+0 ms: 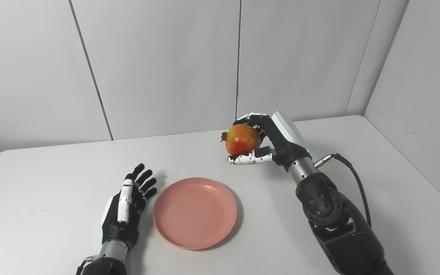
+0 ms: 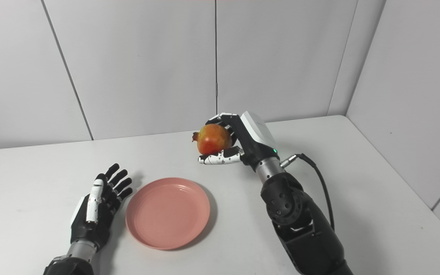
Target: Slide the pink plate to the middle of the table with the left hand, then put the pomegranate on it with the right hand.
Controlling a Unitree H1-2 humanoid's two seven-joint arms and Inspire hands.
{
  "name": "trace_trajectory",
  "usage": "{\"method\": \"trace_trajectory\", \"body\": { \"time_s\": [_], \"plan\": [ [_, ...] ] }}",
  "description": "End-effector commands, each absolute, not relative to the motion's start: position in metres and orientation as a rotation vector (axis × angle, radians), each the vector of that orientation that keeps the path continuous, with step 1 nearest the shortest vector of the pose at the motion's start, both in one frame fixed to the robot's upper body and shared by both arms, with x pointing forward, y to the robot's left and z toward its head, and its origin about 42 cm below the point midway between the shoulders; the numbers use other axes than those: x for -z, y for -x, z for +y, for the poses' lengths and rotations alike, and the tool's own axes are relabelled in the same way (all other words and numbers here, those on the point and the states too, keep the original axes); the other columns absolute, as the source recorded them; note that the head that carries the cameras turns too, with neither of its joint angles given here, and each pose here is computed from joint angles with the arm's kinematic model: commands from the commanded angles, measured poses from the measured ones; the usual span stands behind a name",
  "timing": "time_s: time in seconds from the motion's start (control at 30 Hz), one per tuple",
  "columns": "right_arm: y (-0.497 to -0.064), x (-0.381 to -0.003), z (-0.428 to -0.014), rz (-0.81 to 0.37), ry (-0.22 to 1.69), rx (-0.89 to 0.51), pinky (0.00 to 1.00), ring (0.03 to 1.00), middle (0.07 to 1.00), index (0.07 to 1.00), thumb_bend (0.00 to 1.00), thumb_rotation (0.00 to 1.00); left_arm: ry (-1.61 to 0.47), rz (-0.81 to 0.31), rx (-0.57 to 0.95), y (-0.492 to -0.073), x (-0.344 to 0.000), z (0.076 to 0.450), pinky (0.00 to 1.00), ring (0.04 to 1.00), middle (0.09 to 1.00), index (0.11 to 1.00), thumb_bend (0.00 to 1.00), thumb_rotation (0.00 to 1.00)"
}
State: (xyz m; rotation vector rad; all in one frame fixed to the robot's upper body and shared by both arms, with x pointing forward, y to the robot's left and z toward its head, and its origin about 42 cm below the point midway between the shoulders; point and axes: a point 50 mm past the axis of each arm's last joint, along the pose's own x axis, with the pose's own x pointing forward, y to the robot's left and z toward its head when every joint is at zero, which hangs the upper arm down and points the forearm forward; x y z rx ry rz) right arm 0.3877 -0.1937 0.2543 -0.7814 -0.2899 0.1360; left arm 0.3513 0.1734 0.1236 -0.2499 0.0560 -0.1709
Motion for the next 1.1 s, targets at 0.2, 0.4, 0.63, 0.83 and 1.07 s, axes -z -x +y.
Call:
{"method": "trace_trajectory", "body": {
  "time_s": [0.2,0.4,0.63,0.83,1.07],
  "plan": [
    [-0.388,-0.259,-0.156,-0.419,0.801,-0.21,0.38,0.457,0.502,0.542,0.46,0.07,0.225,0.036,0.168,-0.354,-0.136,0.159,0.86,0.87,0.883,0.878,0.43,1.0],
    [-0.389,-0.242,-0.14,-0.403,0.836,-0.266,0.38,0.462,0.516,0.558,0.46,0.07,0.219,0.036,0.156,-0.355,-0.139,0.152,0.84,0.856,0.871,0.865,0.41,1.0],
    [-0.388,-0.218,-0.12,-0.369,0.926,-0.333,0.27,0.371,0.47,0.565,0.47,0.15,0.211,0.041,0.151,-0.356,-0.144,0.145,0.84,0.852,0.868,0.859,0.4,1.0],
    [-0.39,-0.206,-0.108,-0.357,0.95,-0.382,0.29,0.387,0.486,0.596,0.49,0.1,0.214,0.031,0.15,-0.358,-0.144,0.143,0.83,0.852,0.867,0.857,0.4,1.0],
    [-0.394,-0.195,-0.099,-0.347,1.02,-0.423,0.2,0.279,0.366,0.535,0.49,0.11,0.205,0.019,0.15,-0.36,-0.145,0.142,0.84,0.86,0.876,0.862,0.4,1.0]
  ]
}}
